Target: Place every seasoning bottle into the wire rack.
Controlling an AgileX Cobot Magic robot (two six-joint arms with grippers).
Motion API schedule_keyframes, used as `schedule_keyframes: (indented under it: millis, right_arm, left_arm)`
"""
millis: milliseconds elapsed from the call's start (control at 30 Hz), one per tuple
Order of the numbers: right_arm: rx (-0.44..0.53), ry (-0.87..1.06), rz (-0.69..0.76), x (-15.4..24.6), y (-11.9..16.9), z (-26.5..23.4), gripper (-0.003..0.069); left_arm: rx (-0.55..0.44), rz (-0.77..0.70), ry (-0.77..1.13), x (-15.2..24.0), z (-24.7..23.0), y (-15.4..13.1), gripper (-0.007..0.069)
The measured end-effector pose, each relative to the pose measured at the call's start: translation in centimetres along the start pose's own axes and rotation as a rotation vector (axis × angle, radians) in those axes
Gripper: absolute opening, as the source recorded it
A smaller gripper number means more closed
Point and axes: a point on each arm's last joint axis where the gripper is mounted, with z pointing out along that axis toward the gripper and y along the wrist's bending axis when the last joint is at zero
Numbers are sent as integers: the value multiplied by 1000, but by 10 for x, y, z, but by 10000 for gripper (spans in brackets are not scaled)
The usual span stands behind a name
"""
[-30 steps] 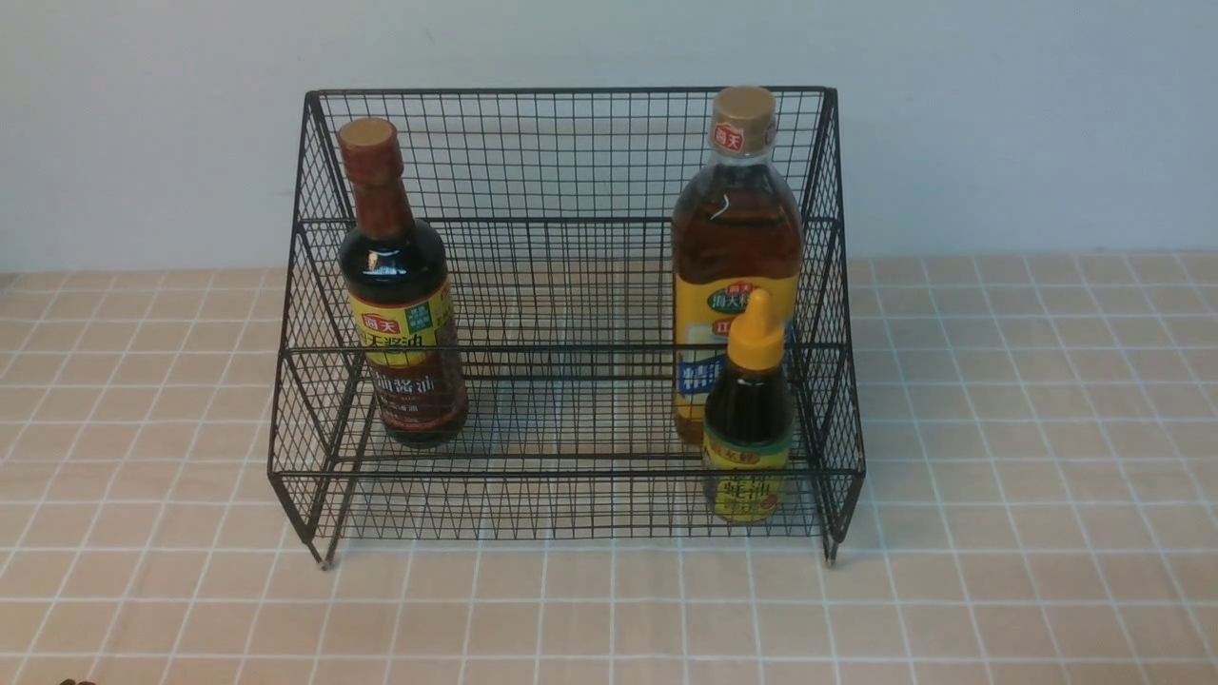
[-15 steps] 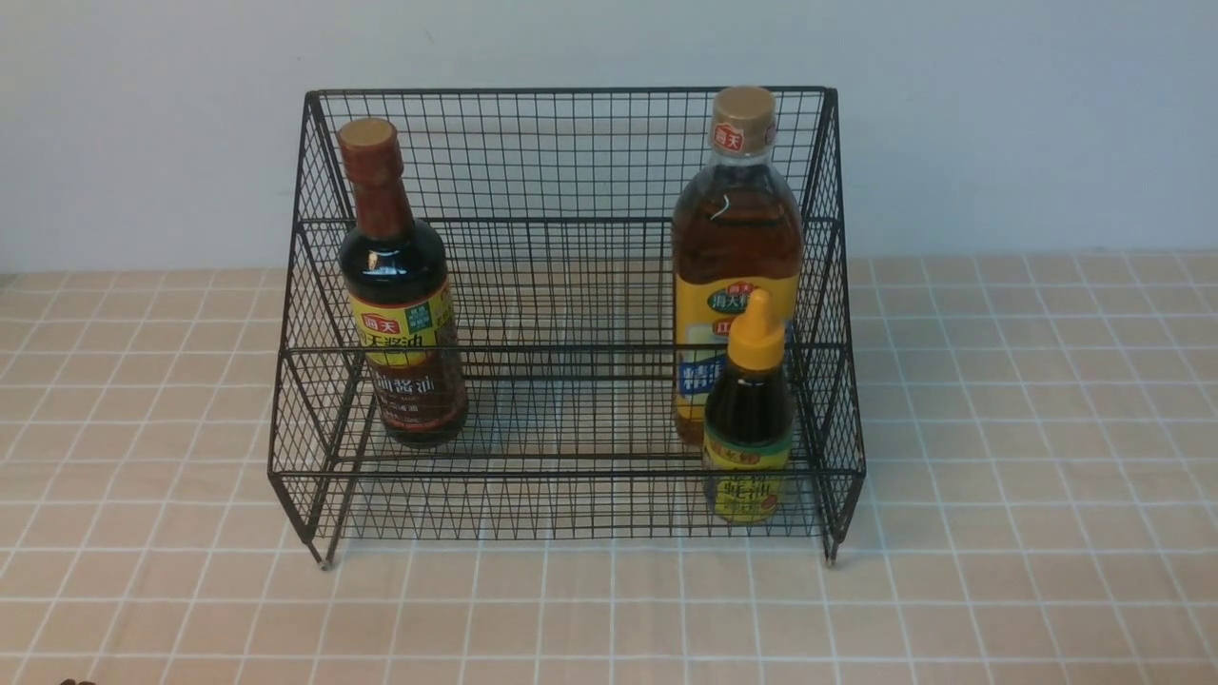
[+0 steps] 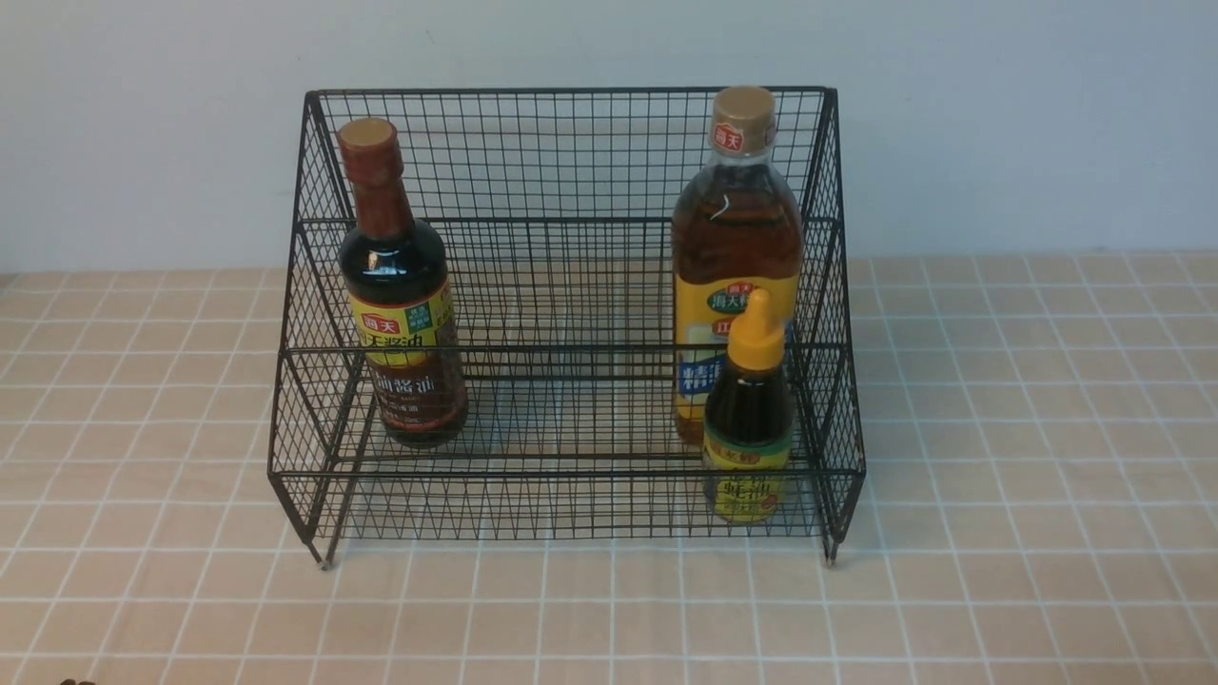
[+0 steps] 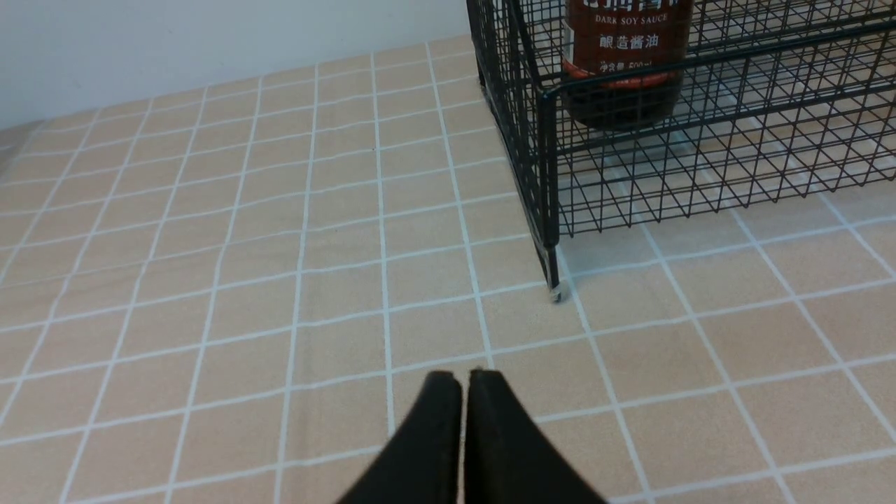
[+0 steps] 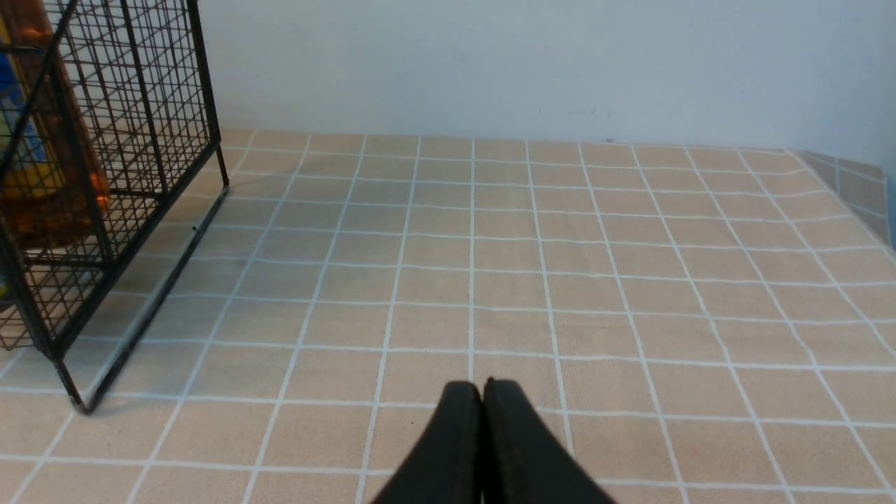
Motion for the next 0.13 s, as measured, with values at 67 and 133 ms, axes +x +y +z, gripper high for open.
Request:
schedule_keyframes:
  millis: [67,133]
  right_arm:
    - [0,0,0,0,0,0,-14]
    - [0,0,0,0,0,0,-14]
  left_arm:
    - [0,0,0,0,0,0,-7]
    - [0,0,0,0,0,0,-7]
